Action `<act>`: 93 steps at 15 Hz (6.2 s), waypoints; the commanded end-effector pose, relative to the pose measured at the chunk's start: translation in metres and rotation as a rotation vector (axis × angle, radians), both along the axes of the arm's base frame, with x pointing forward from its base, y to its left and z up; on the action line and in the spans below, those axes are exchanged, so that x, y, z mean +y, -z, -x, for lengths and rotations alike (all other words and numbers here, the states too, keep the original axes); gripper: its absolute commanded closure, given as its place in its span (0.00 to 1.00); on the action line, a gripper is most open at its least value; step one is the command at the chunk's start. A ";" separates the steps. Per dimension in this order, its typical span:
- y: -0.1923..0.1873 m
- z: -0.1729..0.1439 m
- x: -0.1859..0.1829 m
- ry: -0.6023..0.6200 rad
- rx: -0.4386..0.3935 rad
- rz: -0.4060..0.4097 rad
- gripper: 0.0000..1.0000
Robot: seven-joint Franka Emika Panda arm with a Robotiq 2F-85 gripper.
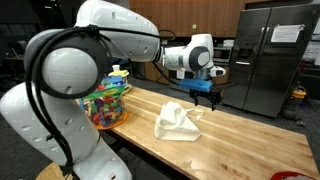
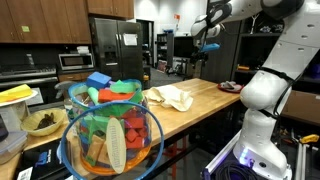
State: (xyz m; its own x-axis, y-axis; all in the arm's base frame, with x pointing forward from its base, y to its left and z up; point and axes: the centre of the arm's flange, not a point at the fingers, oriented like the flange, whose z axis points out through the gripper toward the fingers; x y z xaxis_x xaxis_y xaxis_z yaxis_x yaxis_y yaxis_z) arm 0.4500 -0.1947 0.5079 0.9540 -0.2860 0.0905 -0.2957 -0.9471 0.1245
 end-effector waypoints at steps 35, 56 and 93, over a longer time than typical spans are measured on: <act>0.091 0.047 -0.338 0.614 0.090 0.262 0.00; 0.150 0.049 -0.318 0.654 0.079 0.335 0.00; 0.181 0.051 -0.362 0.684 0.147 0.386 1.00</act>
